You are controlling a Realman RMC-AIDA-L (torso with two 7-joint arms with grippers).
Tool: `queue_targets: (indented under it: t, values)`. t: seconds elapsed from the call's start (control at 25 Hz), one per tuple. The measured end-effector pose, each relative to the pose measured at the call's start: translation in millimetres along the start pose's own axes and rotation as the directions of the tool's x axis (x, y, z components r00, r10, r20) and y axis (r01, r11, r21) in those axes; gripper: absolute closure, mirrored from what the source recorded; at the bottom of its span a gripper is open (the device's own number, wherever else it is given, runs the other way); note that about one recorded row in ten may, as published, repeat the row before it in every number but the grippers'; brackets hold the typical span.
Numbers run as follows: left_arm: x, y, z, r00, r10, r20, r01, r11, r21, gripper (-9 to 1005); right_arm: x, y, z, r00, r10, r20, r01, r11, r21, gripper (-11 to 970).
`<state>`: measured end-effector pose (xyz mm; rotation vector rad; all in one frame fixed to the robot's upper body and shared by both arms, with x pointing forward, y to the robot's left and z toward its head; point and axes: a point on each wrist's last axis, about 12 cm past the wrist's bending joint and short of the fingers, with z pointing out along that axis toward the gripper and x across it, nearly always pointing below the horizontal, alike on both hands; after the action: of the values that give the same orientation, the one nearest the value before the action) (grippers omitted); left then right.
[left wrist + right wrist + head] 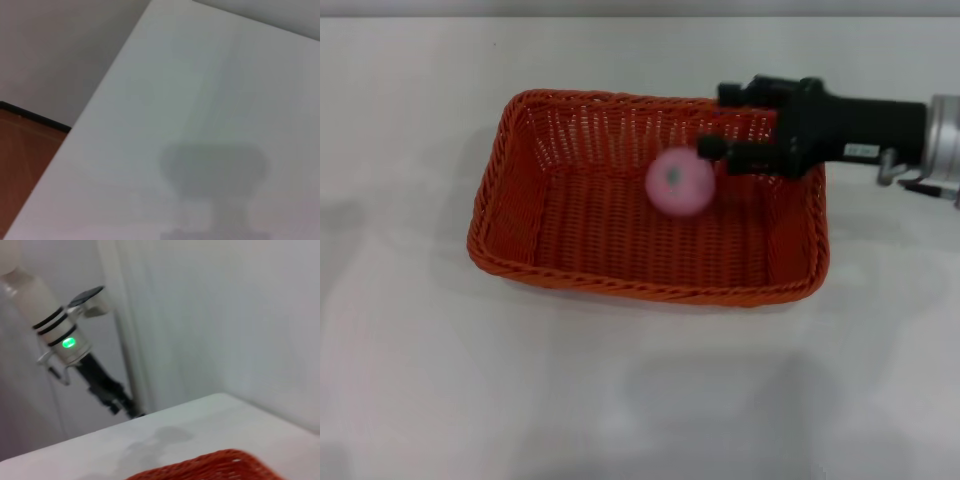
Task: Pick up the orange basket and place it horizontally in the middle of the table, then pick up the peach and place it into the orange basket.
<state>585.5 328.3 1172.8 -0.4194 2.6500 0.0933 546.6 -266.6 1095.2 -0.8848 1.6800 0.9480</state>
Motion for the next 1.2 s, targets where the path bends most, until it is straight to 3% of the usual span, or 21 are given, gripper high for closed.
queue_targets:
  t: [0.24, 0.44, 0.76, 1.04, 1.2]
  values:
    - [-2.3, 3.8, -0.4, 0.999, 0.003, 0.032, -0.002, 0.999, -0.034, 269, -1.0, -12.4, -20.7, 0.998, -0.030, 0.050, 0.024, 0.992, 0.123, 144]
    - [-4.3, 6.4, 2.4, 0.995, 0.006, 0.104, -0.001, 0.999, -0.051, 268, 4.4, -29.7, -43.6, 0.997, -0.031, 0.077, 0.006, 0.953, 0.303, 154]
    - [-2.2, 18.1, 5.3, 0.946, -0.010, 0.323, 0.029, 0.998, -0.054, 268, 18.5, -51.5, -74.8, 0.995, -0.023, 0.094, -0.031, 0.840, 0.542, 157]
    - [12.8, 28.4, 9.6, 0.843, -0.011, 0.537, 0.013, 1.000, 0.000, 269, 33.0, -60.9, -88.0, 0.995, -0.012, 0.104, -0.061, 0.742, 0.667, 157]
    - [20.6, 31.6, 16.5, 0.794, -0.004, 0.608, -0.011, 1.000, 0.021, 329, 44.4, -64.0, -93.7, 0.992, -0.016, 0.124, -0.082, 0.667, 0.741, 157]
